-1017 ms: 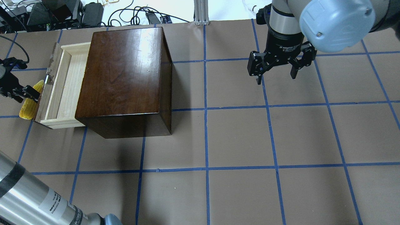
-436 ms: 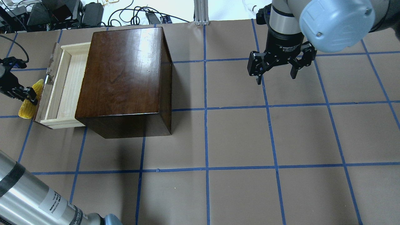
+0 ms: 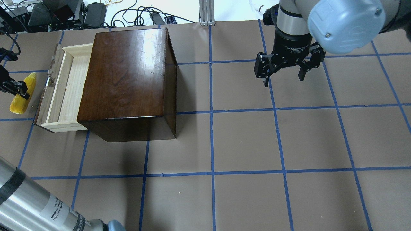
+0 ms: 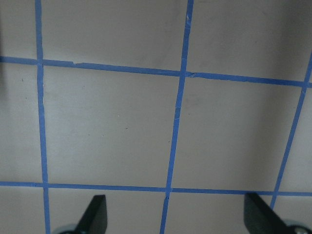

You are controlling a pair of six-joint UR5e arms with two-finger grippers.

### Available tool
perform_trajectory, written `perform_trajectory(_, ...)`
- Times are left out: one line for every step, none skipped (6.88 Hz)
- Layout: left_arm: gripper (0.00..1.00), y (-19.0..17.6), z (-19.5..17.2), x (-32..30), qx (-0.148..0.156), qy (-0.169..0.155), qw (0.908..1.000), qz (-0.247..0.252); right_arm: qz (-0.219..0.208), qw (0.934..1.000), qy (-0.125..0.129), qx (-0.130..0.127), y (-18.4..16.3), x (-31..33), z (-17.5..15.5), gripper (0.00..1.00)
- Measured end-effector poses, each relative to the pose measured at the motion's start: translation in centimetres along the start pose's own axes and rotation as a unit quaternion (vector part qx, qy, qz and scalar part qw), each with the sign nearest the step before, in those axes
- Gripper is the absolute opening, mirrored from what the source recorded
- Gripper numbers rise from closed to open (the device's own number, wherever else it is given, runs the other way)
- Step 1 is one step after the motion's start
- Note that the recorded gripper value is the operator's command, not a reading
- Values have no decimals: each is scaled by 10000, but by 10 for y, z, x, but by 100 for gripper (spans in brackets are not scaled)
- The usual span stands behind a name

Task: Open drawer and put corn inside
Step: 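Close the left gripper on the yellow corn cob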

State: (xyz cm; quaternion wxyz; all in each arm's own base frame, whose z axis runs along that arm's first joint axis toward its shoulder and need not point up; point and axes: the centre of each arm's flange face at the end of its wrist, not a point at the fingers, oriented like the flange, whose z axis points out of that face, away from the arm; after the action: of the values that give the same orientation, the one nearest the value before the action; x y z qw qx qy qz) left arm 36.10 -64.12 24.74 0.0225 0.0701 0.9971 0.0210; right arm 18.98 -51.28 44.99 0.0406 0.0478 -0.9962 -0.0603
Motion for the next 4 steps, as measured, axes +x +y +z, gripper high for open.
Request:
perform_trajectory(0, -3, -21, 2, 53, -27, 10000, 2, 1, 10000, 0, 0, 0, 0, 0, 100)
perform_trajectory(0, -5, -43, 10, 80, -33, 10000, 1, 0, 10000, 0, 0, 0, 0, 0, 100)
perform_trajectory(0, -7, -65, 25, 102, -42, 9999, -8, 0, 10000, 0, 0, 0, 0, 0, 100)
perform_trajectory(0, -10, -94, 46, 159, -88, 9998, 21, 1, 10000, 0, 0, 0, 0, 0, 100)
